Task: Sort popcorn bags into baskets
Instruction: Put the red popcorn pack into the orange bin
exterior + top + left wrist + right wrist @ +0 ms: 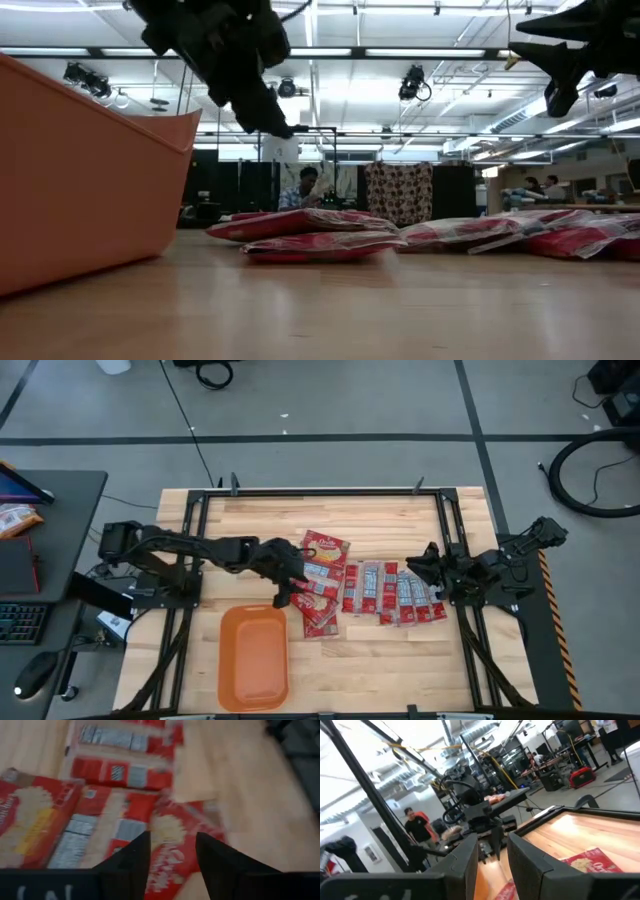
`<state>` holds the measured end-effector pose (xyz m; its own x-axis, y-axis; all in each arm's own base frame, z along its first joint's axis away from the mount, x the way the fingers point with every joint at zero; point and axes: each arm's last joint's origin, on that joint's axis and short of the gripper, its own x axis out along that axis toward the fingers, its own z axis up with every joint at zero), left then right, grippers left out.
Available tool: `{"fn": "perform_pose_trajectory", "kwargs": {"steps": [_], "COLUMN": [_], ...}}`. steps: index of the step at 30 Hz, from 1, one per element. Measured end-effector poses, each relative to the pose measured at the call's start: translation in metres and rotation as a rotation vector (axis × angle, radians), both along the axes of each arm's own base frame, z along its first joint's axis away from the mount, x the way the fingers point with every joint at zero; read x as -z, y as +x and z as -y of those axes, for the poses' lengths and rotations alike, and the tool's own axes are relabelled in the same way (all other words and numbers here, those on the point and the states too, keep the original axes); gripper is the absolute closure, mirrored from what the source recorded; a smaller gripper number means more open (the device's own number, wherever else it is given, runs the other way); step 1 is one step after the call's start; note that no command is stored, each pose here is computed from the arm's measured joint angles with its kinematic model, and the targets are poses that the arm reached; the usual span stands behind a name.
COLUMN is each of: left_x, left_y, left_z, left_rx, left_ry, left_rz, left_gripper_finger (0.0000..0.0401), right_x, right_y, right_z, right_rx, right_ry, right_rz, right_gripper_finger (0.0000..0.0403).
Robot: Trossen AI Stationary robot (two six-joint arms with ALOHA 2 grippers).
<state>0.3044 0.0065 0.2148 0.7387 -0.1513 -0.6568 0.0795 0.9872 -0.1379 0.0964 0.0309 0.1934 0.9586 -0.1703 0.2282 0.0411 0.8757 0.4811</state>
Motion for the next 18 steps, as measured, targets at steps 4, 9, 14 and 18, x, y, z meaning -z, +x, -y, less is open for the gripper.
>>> {"fn": "perform_pose_trajectory", "kwargs": {"steps": [4, 9, 14, 18], "left_x": [0.011, 0.023, 0.026, 0.017], "left_y": [0.009, 0.013, 0.018, 0.029], "left_z": [-0.002, 0.001, 0.009, 0.012], "left_rx": [-0.013, -0.008, -0.02, -0.026], "left_ry": [0.091, 0.157, 0.234, 0.259], "left_rz": [-0.053, -0.104, -0.115, -0.139], "left_gripper_finger": [0.0238, 0.0233, 0.0194, 0.0168], "right_x": [0.004, 0.006, 0.008, 0.009], "right_y": [0.002, 0.004, 0.006, 0.008], "right_z": [-0.001, -0.002, -0.003, -0.001], "right_rx": [0.005, 0.003, 0.005, 0.019], "right_ry": [-0.025, -0.045, -0.056, -0.061], "right_rz": [-0.042, -0.067, -0.086, -0.097], "right_gripper_finger": [0.0293, 0.0293, 0.0293, 0.0293]}}
